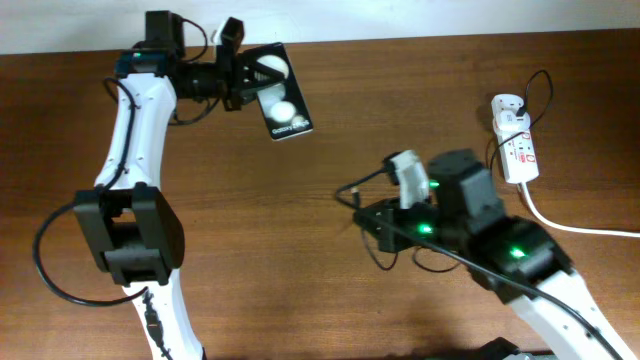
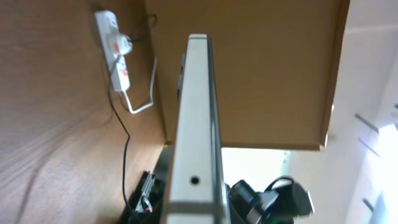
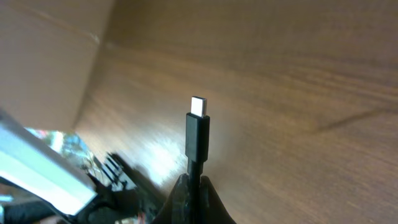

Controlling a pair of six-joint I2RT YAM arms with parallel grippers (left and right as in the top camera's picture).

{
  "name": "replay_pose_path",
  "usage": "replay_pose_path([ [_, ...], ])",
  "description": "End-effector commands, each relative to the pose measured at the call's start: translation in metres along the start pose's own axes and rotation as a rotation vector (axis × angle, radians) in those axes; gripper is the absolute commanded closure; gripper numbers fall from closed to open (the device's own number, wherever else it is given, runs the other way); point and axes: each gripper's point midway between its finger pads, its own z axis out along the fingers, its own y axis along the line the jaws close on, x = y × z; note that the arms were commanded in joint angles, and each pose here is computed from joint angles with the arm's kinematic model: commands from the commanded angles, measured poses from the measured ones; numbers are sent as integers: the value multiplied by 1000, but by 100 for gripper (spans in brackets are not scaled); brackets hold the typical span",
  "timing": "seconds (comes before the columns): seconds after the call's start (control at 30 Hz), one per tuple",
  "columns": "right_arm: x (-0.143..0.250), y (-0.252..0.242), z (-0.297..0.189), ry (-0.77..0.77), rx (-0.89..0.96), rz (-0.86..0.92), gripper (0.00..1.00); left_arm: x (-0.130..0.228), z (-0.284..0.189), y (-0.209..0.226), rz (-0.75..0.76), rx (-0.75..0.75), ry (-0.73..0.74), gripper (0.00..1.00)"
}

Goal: Plug charger to phone and switch on socket
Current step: 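Release the phone from the right gripper and grasp the USB-C cable end, then push the cable plug up into the phone's bottom port with the right gripper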

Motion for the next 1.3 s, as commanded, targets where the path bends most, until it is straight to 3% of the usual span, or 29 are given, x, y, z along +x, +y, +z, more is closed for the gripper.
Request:
replay_pose_path([
  [0.0,0,16,-33,-48,-113,36,96,15,26,-24,58,90,82,100],
  [0.2,1,7,1,-66,-328,139,96,24,61,-33,192,112,153,100],
  [0.37,-13,-7,34,-78,-388,132,96,42,96,-40,243,136,229,100],
  [0.77,-31,-27,42,-199,-267,-65,96,41,101,-32,239,87,218,100],
  [1.27,-40,-36,42,-250,-212,-69,96,43,109,-29,241,61,222,100],
])
